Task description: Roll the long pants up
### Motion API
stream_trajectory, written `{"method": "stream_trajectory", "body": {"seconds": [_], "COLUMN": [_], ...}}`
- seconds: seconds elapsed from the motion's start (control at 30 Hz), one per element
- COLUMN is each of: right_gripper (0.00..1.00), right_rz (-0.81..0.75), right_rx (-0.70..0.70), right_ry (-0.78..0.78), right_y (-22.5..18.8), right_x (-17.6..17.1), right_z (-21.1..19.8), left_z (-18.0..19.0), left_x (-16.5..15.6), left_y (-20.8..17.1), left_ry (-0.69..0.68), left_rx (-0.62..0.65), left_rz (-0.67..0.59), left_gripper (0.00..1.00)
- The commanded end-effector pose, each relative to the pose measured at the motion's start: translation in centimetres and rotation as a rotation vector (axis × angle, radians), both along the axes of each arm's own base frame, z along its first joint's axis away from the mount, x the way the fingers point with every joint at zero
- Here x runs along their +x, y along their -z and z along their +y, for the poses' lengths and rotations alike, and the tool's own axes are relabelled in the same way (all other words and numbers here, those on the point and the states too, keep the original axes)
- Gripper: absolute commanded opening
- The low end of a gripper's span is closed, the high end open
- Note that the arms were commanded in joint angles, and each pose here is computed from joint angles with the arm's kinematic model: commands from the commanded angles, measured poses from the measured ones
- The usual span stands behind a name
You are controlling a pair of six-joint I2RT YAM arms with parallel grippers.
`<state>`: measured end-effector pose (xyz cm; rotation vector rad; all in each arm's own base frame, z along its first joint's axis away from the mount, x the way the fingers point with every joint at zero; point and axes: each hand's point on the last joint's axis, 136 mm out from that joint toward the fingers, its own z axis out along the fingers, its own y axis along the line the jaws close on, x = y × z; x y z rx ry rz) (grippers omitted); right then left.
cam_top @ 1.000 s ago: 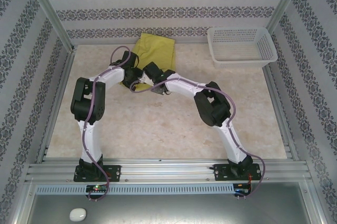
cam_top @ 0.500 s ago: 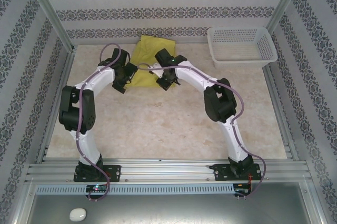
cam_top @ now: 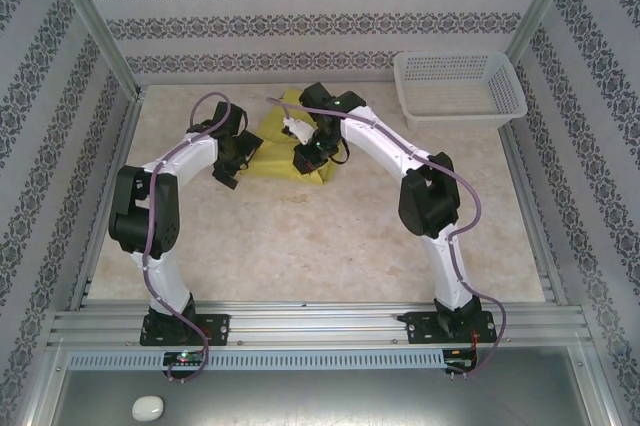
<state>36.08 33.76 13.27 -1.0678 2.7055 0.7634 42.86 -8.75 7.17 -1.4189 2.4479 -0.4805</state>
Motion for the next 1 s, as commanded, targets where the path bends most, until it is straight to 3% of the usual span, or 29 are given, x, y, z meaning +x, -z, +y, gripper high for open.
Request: {"method": "stream_trajectory", "body": {"seconds": [0.0,0.03,0.1,0.13,0.23,0.27,0.37,0.47,0.63,0.97], "right_gripper": [0.00,0.00,0.00,0.00,0.46,0.56,0.69,0.76,0.80,0.87], "right_rz": [0.095,0.099,0.094,0.079,-0.058,-0.131,-0.337,-0.518,-0.691,-0.906], "right_rx": [0.082,0.063,0.012,-0.023,-0.186,-0.264,-0.429,-0.497,-0.559,-0.680], "right_ry": [-0.010,-0.017,-0.022,-0.025,-0.044,-0.052,-0.088,-0.136,-0.172,-0.259], "right_y": [-3.4,-3.0,-2.0,-1.5,-0.3,-0.2,-1.3,-2.6,-1.8,2.3], "right_x": [-2.8,-3.2,-3.5,-3.6,-3.5,-3.3,-3.2,-4.0,-4.7,-0.3], "right_z": [0.0,-0.3,-1.1,-1.7,-3.6,-4.3,-5.0,-4.1,-2.2,-0.8], "left_z": [0.7,0.7,0.8,0.7,0.4,0.4,0.4,0.2,0.0,-0.1], "left_x": [-0.5,-0.4,-0.5,-0.4,-0.3,-0.3,-0.1,0.1,0.1,0.0], "left_y": [1.2,1.4,1.8,2.0,2.3,2.3,2.1,1.8,1.8,1.2], "left_ry": [-0.030,-0.026,-0.030,-0.023,-0.005,-0.004,-0.003,0.000,0.001,0.010], "left_rx": [0.037,0.038,0.044,0.044,0.033,0.032,0.033,0.026,0.016,0.004], "left_rz": [0.027,0.027,0.037,0.037,0.039,0.041,0.040,0.034,0.033,0.022], "left_gripper": [0.91,0.68,0.11,0.00,0.00,0.00,0.00,0.00,0.00,0.00]}}
